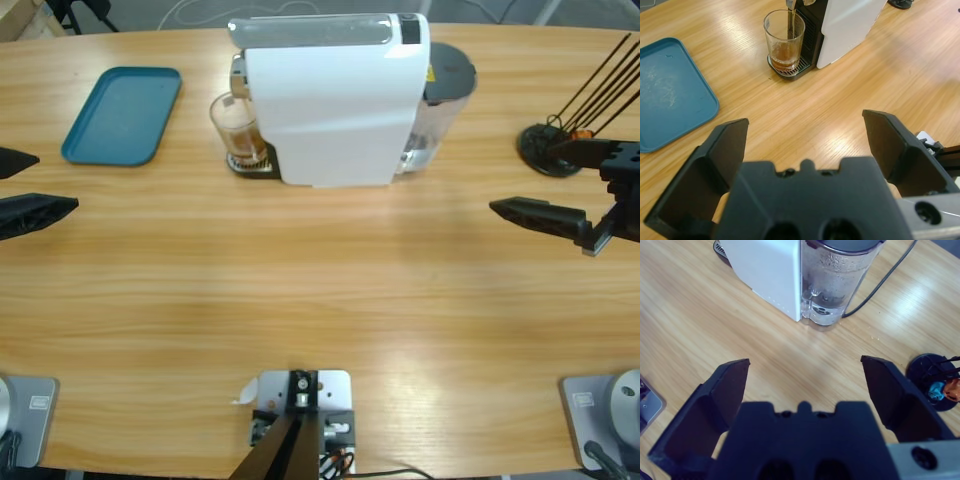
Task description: Pour coffee
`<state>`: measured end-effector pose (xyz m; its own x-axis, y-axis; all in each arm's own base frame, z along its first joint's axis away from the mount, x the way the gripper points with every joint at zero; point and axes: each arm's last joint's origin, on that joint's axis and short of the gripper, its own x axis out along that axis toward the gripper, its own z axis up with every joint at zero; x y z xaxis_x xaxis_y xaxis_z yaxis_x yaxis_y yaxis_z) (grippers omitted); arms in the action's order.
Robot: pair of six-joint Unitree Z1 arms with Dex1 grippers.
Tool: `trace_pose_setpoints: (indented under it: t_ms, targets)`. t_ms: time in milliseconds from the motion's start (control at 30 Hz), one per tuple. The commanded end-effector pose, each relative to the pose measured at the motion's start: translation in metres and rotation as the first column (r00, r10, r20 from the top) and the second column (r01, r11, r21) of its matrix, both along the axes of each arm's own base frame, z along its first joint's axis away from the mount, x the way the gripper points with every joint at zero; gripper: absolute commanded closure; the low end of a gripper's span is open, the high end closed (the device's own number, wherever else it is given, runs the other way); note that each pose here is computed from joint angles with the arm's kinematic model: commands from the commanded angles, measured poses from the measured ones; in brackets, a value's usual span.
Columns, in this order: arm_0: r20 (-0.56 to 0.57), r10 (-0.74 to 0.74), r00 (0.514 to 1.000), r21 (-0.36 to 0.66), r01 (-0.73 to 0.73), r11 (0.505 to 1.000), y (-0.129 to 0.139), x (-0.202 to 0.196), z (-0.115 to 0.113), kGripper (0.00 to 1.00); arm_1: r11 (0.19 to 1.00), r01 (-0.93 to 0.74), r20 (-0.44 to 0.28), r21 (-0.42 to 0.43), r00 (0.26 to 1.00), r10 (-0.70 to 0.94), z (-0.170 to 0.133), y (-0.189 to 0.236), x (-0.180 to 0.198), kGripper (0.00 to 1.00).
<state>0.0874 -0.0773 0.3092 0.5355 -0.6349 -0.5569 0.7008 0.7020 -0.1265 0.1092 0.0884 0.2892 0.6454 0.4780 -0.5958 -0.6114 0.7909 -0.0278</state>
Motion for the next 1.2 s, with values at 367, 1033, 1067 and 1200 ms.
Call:
trace_pose_setpoints:
  t_ms: [367,1033,1067,1200]
  targets:
    - [-0.040,-0.025,0.999,0.014,0.025,1.000,-0.003,0.001,-0.011,0.000,1.000,-0.019,-0.045,-0.011,0.999,0.018,-0.012,0.002,-0.004,0.000]
    - [0.065,-0.091,0.994,-0.005,0.091,0.996,0.014,-0.024,-0.023,0.000,1.000,-0.010,-0.062,-0.023,0.998,0.009,-0.015,0.005,0.000,0.000]
    - [0.060,-0.089,0.994,-0.001,0.089,0.996,0.013,-0.023,-0.023,0.000,1.000,-0.010,-0.064,-0.025,0.998,0.009,-0.015,0.005,0.000,0.000]
    - [0.058,-0.070,0.996,-0.007,0.071,0.997,0.013,-0.021,-0.022,0.000,1.000,-0.011,-0.067,-0.027,0.998,0.009,-0.015,0.006,0.001,0.000]
